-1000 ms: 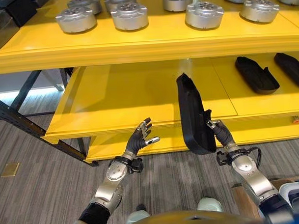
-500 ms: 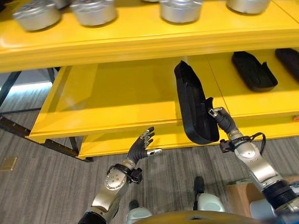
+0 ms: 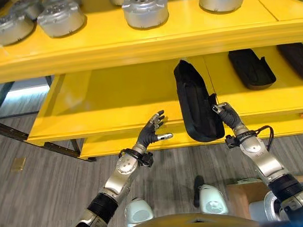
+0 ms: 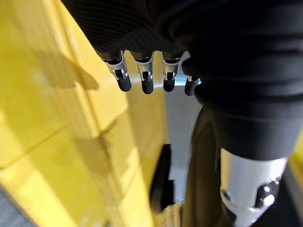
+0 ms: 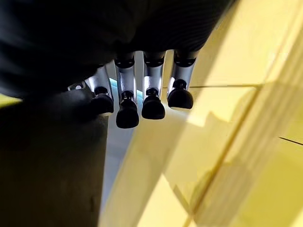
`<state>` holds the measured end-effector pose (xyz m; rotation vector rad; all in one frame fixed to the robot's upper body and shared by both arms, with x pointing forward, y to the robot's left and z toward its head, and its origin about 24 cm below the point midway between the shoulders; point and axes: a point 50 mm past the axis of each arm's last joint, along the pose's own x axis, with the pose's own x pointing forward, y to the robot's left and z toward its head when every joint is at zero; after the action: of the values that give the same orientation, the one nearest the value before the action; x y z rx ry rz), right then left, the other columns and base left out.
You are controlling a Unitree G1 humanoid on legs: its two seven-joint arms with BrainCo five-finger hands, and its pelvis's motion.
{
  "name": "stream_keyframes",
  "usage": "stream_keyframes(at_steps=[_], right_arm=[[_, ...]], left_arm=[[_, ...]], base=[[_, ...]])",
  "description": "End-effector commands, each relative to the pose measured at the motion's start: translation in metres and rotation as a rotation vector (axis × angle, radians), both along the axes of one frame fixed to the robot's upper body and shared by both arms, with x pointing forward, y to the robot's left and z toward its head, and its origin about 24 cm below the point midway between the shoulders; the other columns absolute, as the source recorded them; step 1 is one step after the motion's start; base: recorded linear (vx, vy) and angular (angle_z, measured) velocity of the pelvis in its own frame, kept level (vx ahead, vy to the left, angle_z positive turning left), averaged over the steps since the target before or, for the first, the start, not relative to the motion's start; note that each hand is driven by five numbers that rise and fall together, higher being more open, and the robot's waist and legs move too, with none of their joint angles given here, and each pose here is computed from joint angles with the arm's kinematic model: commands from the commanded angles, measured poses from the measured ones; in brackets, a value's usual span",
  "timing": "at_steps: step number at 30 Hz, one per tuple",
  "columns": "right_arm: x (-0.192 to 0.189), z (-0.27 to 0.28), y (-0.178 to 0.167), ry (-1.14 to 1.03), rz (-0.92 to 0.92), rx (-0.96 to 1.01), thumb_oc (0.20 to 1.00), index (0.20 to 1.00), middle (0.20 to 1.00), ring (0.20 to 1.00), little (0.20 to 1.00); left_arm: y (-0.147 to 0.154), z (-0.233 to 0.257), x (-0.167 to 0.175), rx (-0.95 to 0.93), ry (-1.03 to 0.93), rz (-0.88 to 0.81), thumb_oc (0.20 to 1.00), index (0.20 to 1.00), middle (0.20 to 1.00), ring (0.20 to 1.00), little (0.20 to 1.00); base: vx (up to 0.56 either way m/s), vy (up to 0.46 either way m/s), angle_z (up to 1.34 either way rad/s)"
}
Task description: Move parts from the plastic box to the shelf.
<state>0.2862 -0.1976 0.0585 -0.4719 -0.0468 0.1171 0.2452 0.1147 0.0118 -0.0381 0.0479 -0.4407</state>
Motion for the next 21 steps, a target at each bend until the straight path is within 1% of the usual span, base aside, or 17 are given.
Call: stream_keyframes(at_steps=[1, 6, 12, 17, 21], right_arm=[[0.002, 0.037, 0.011, -0.195, 0.045, 0.045, 0.2, 0.2, 0.2, 0.2, 0.2], [-0.001, 0.032, 0.005, -0.182, 0.017, 0.041, 0.2, 0.2, 0.2, 0.2, 0.2], [0.005, 0.041, -0.003, -0.204, -0.017, 0.005, 0.2, 0.2, 0.2, 0.2, 0.2], [0.018, 0.058, -0.013, -0.226, -0.069, -0.051, 0.2, 0.2, 0.2, 0.2, 0.2], [0.04, 0.093, -0.023, -0.299, -0.132, -0.109, 0.2, 0.2, 0.2, 0.2, 0.2]], left_arm=[[0.004, 0.022, -0.005, -0.067, -0.122, -0.024, 1.0, 1.0, 1.0, 1.0, 1.0], [0.005, 0.02, -0.007, -0.047, -0.104, -0.053, 1.0, 1.0, 1.0, 1.0, 1.0], [0.015, 0.016, -0.013, -0.018, -0.075, -0.043, 1.0, 1.0, 1.0, 1.0, 1.0], [0.019, 0.021, -0.015, -0.021, -0.082, -0.057, 1.0, 1.0, 1.0, 1.0, 1.0], [0.024, 0.043, -0.005, -0.046, -0.165, -0.064, 1.0, 1.0, 1.0, 1.0, 1.0]], base=[[0.13, 0.396, 0.06], [0.14, 0.214, -0.11], [0.13, 0.027, 0.06], [0.05, -0.04, 0.07], [-0.11, -0.042, 0.11]])
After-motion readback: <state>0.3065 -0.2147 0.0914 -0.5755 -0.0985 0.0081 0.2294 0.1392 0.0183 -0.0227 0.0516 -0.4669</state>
